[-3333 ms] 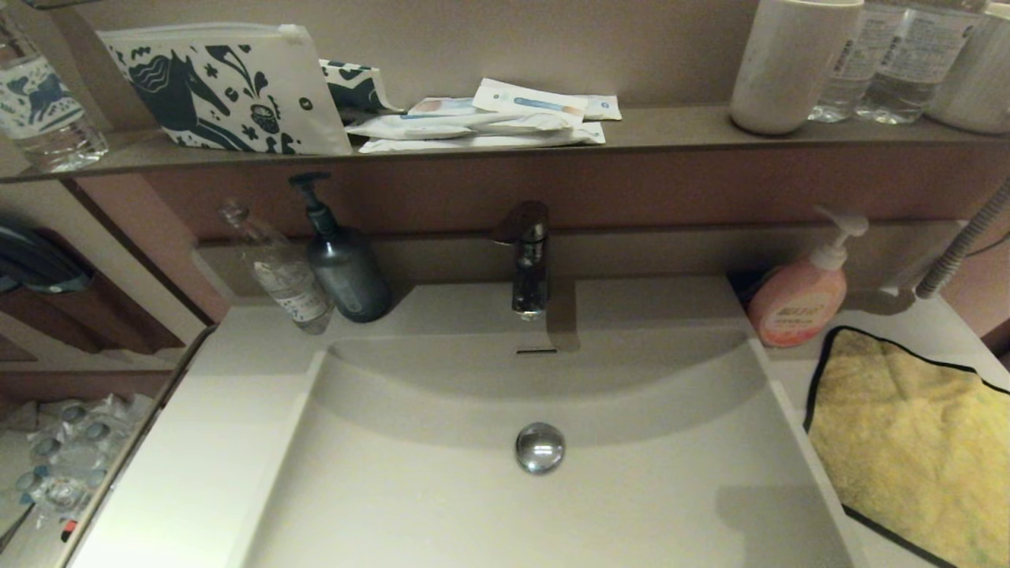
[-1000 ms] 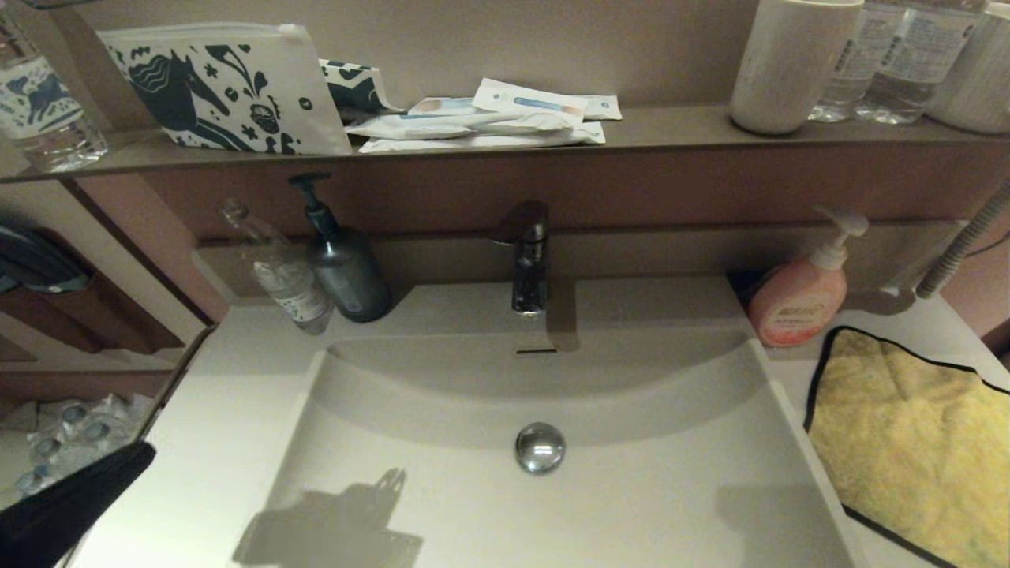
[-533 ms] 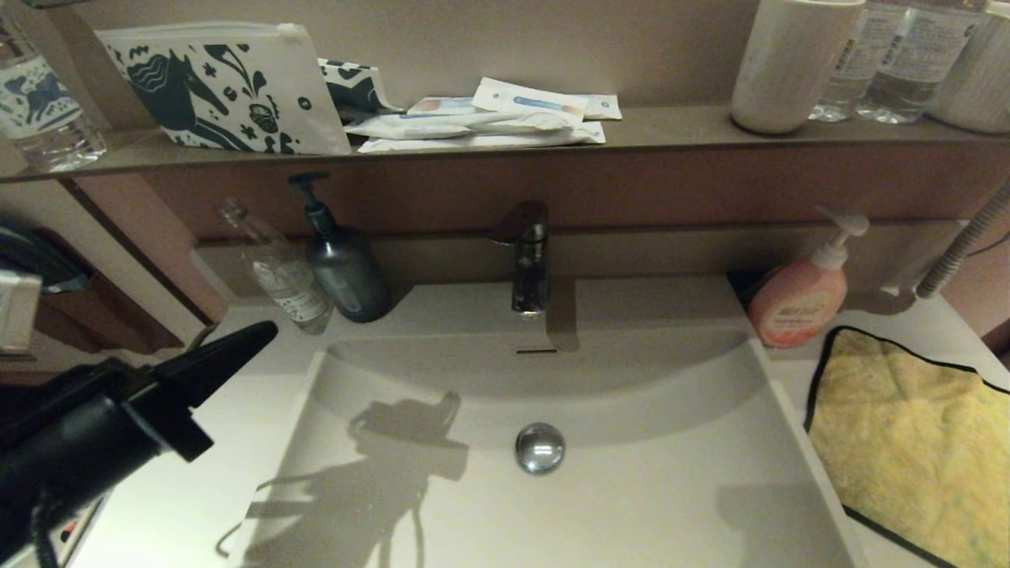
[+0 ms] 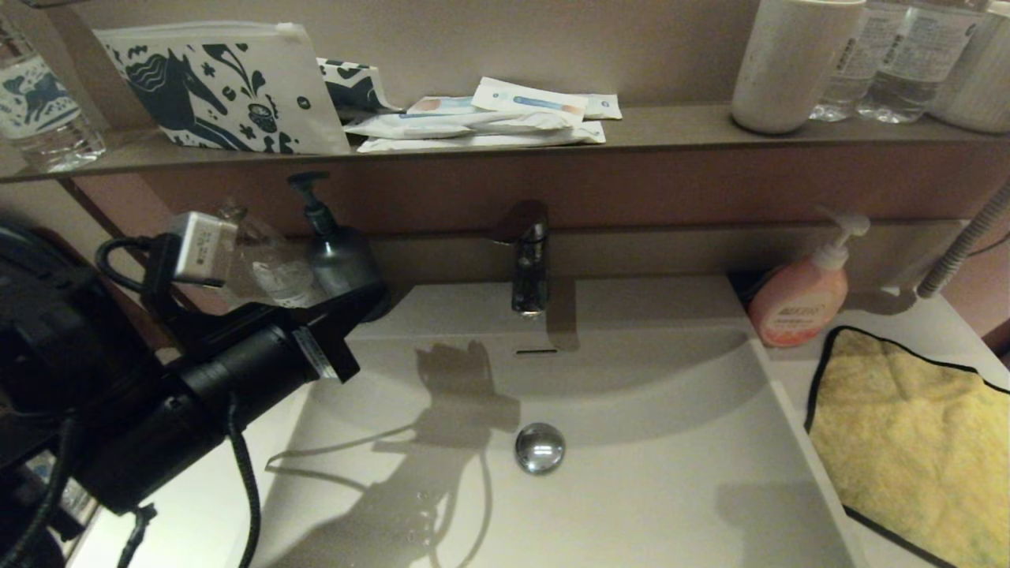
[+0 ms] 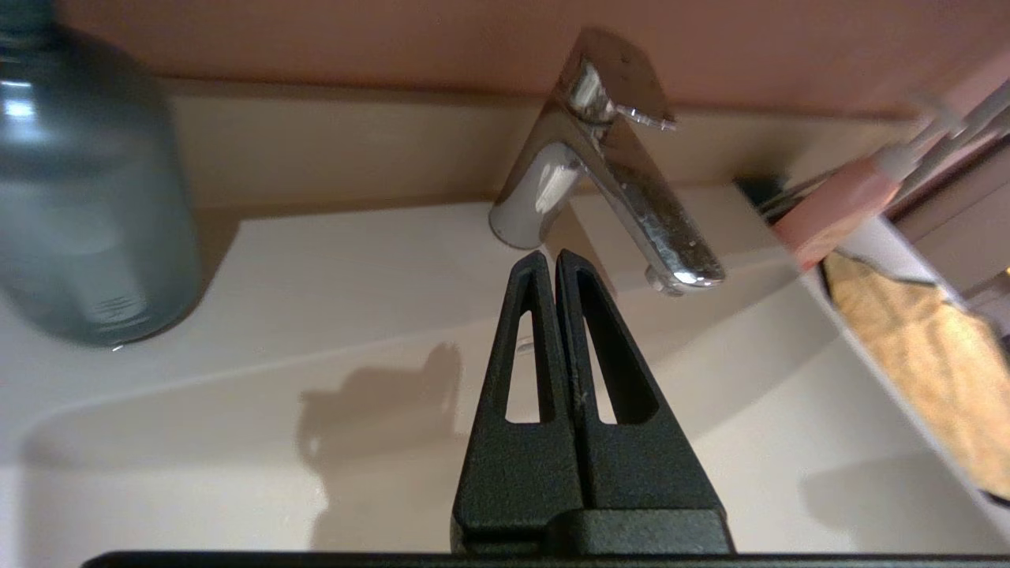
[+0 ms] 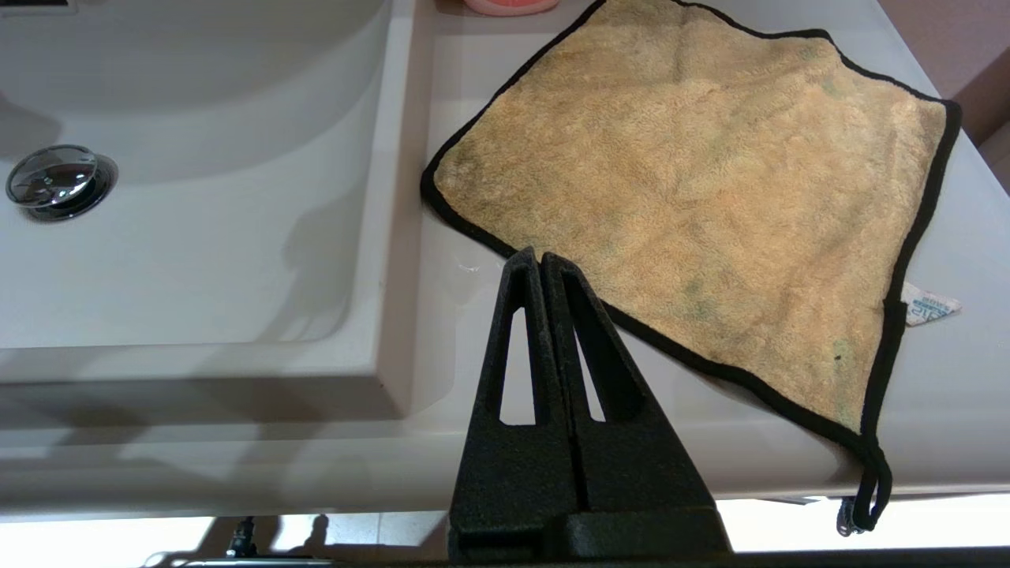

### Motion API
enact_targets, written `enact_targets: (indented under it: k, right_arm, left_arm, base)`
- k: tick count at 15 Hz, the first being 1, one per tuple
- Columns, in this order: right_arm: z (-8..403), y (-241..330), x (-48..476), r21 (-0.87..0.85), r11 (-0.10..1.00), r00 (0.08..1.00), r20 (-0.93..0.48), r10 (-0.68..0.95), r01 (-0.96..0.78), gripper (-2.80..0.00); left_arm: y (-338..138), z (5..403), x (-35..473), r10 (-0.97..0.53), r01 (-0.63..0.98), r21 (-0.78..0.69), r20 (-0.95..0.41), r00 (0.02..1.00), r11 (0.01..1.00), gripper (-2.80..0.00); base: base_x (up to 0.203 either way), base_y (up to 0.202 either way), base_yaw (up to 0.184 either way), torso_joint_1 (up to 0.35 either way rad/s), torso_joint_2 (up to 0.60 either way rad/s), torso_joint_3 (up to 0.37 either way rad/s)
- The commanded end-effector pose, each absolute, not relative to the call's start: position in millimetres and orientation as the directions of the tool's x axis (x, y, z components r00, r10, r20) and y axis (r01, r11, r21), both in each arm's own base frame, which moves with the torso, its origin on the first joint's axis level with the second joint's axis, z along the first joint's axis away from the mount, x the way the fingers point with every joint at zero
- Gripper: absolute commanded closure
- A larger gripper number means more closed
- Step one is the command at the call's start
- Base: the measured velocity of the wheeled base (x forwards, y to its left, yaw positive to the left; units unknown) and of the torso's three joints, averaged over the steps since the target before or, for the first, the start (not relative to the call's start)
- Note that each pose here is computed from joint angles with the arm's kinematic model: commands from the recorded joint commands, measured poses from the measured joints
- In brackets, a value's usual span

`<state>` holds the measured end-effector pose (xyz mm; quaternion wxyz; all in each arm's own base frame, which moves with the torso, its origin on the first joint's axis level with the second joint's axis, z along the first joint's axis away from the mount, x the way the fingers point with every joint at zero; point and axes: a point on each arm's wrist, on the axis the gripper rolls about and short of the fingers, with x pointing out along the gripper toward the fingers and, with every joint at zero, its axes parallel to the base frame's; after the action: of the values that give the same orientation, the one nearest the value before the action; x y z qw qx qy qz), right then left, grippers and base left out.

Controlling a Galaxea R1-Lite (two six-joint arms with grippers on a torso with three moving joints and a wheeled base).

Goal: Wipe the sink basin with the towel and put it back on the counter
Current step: Turn on the faucet

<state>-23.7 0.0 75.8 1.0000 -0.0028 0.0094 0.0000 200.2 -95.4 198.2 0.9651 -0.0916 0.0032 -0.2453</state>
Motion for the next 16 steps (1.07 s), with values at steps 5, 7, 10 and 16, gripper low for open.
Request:
enact_targets:
  k: [5, 7, 10, 16]
  right_arm:
    - [76, 0, -24, -0.006, 1.000, 1.000, -0.018, 0.000, 0.000, 0.00]
    - [76, 0, -24, -0.006, 1.000, 1.000, -0.018, 0.000, 0.000, 0.00]
    - [76, 0, -24, -0.006, 1.000, 1.000, -0.018, 0.000, 0.000, 0.00]
    - [76, 0, -24, -0.006, 1.000, 1.000, -0.018, 0.000, 0.000, 0.00]
  left_arm:
    - [-118, 176, 243, -0.475, 0.476, 0.003, 0.028, 0.879, 0.880, 0.00]
    - [-123, 177, 254, -0.455, 0.452, 0.063, 0.051, 0.889, 0.890, 0.00]
    - [-130, 177, 260, -0.435, 0.425, 0.137, 0.060, 0.898, 0.895, 0.00]
    - [-162, 192, 264, -0.398, 0.382, 0.133, 0.128, 0.909, 0.915, 0.00]
  base:
    - [0.000, 0.000, 0.000, 0.000, 0.00, 0.000]
    - [0.000, 0.000, 0.000, 0.000, 0.00, 0.000]
    - [0.000, 0.000, 0.000, 0.000, 0.00, 0.000]
    - [0.000, 0.000, 0.000, 0.000, 0.00, 0.000]
